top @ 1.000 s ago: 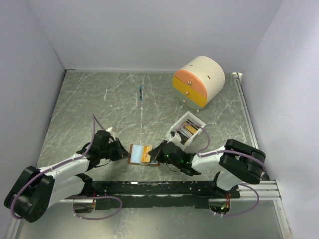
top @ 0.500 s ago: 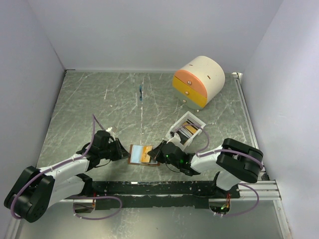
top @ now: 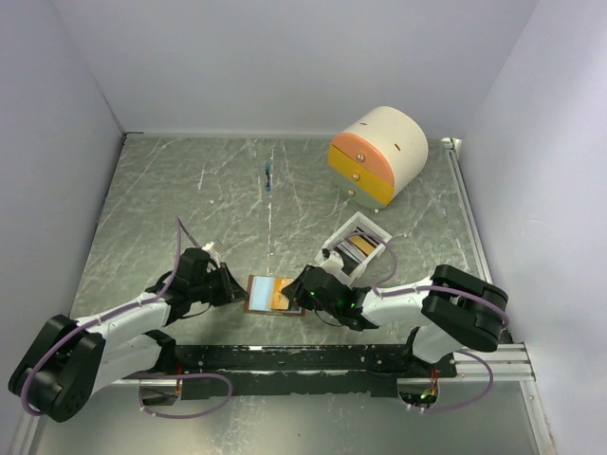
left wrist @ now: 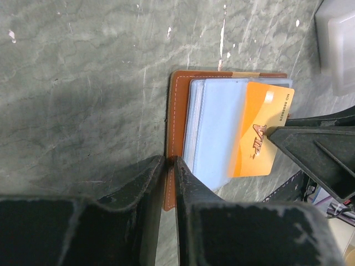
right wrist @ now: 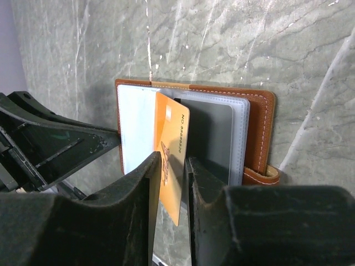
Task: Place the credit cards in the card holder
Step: Insert the credit card into the card holder.
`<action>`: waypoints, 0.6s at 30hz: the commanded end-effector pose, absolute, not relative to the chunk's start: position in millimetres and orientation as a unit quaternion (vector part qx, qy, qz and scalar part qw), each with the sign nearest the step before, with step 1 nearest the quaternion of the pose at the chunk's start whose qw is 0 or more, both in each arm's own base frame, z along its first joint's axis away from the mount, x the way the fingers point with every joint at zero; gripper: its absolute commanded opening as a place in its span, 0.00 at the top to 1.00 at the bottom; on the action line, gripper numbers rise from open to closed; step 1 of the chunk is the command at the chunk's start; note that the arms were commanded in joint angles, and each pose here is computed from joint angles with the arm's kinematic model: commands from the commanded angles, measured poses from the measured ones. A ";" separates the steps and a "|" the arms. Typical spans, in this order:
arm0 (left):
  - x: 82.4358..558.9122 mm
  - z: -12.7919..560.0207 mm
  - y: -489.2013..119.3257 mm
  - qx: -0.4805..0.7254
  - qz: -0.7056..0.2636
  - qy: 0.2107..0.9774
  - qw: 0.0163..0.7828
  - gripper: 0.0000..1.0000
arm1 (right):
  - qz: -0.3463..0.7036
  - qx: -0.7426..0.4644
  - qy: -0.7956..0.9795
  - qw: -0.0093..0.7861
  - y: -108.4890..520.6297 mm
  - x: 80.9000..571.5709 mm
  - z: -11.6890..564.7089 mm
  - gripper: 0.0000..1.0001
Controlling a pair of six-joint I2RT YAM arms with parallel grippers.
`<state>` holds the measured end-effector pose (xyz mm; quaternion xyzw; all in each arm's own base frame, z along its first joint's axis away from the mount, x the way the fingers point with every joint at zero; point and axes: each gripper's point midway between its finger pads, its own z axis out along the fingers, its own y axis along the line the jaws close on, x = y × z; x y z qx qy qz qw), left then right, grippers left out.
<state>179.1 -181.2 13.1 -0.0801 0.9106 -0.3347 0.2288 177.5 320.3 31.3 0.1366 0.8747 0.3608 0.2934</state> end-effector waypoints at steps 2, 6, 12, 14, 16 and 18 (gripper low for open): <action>163.7 -3.9 -172.5 -0.083 -0.314 0.925 0.199 0.75 | 0.328 0.119 0.892 0.287 315.4 172.7 16.4 0.77; 163.8 -4.3 -172.7 -0.082 -0.314 0.925 0.199 0.75 | 0.333 0.116 0.894 0.275 317.9 169.1 11.1 0.81; 164.4 -5.0 -173.0 -0.080 -0.313 0.926 0.197 0.75 | 0.339 0.110 0.892 0.277 317.7 167.4 13.4 0.89; 165.3 -4.3 -173.1 -0.081 -0.313 0.925 0.199 0.75 | 0.343 0.108 0.892 0.275 318.3 166.6 14.4 0.90; 165.1 -4.7 -172.8 -0.081 -0.312 0.925 0.199 0.75 | 0.352 0.106 0.889 0.272 320.1 164.7 14.6 0.90; 165.1 -5.1 -172.5 -0.081 -0.311 0.926 0.199 0.75 | 0.357 0.107 0.888 0.269 320.9 163.8 14.4 0.90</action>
